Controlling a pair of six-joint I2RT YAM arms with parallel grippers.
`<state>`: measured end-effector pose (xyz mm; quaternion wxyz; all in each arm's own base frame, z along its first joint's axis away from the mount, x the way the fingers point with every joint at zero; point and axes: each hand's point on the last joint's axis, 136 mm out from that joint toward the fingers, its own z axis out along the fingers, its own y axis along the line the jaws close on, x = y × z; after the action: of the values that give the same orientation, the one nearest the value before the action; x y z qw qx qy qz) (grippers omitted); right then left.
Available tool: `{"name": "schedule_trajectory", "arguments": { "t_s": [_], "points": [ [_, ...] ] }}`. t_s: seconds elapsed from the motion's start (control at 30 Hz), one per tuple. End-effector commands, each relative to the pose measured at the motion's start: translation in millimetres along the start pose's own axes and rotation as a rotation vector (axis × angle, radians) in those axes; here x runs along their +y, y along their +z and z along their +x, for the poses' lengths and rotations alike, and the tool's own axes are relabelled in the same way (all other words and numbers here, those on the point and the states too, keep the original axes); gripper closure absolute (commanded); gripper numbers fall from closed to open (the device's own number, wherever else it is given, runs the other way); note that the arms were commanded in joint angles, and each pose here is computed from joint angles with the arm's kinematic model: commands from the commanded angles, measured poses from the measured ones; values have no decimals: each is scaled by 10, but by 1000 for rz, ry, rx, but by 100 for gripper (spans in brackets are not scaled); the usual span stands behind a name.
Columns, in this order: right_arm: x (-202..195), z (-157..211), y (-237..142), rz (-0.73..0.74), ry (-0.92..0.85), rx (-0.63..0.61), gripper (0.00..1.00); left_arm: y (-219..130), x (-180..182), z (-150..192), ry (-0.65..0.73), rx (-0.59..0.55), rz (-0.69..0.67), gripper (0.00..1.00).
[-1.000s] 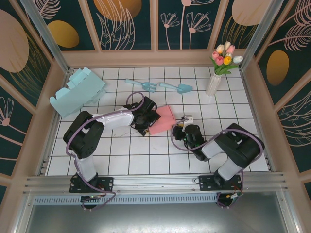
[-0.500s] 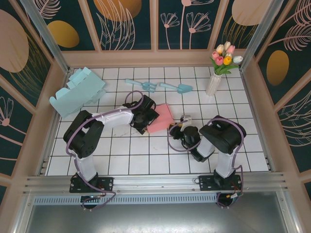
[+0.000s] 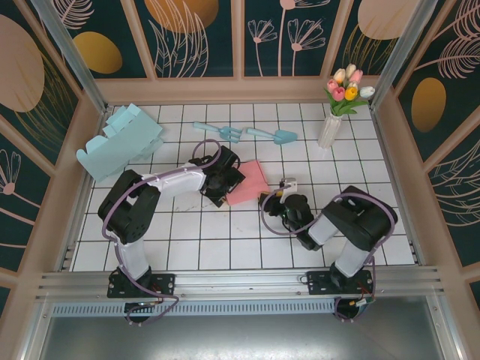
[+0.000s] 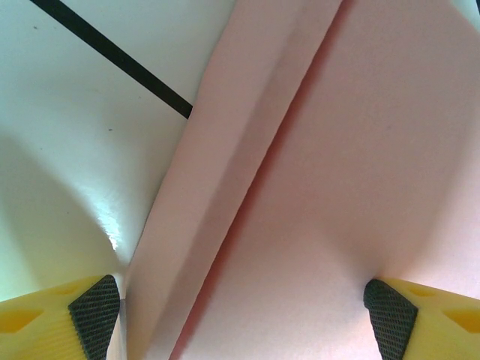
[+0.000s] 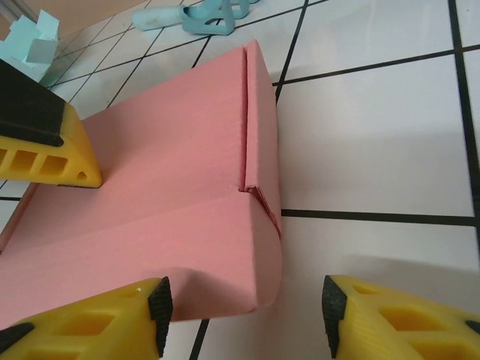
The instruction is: Fold the paper box
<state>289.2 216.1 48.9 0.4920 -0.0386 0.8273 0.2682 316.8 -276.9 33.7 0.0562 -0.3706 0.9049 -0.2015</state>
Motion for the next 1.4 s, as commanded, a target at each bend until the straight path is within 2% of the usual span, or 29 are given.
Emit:
{"name": "schedule_trajectory", "arguments": {
  "t_s": [0.0,0.23,0.4,0.5,0.73,0.97,1.23,1.37],
  "points": [
    [11,5,-71,14,-30,44,40,173,740,-111,-23,-35,-274,13],
    [10,-216,-159,58,-31,43,40,176,750,-113,-21,-33,-275,13],
    [30,-301,-111,51,-30,59,50,153,731,-118,-21,-36,-267,13],
    [151,-293,-76,-2,-32,80,51,156,743,-111,-22,-33,-270,13],
    [75,-299,121,80,-107,111,42,144,709,-114,-28,-33,-266,13],
    [8,-570,428,51,-105,142,36,149,677,-192,3,-70,-289,13],
    [37,-460,860,4,-108,240,35,43,525,-380,100,-165,-292,13],
    [59,-368,926,-22,-80,258,37,-2,435,-455,151,-201,-282,13]
  ]
}}
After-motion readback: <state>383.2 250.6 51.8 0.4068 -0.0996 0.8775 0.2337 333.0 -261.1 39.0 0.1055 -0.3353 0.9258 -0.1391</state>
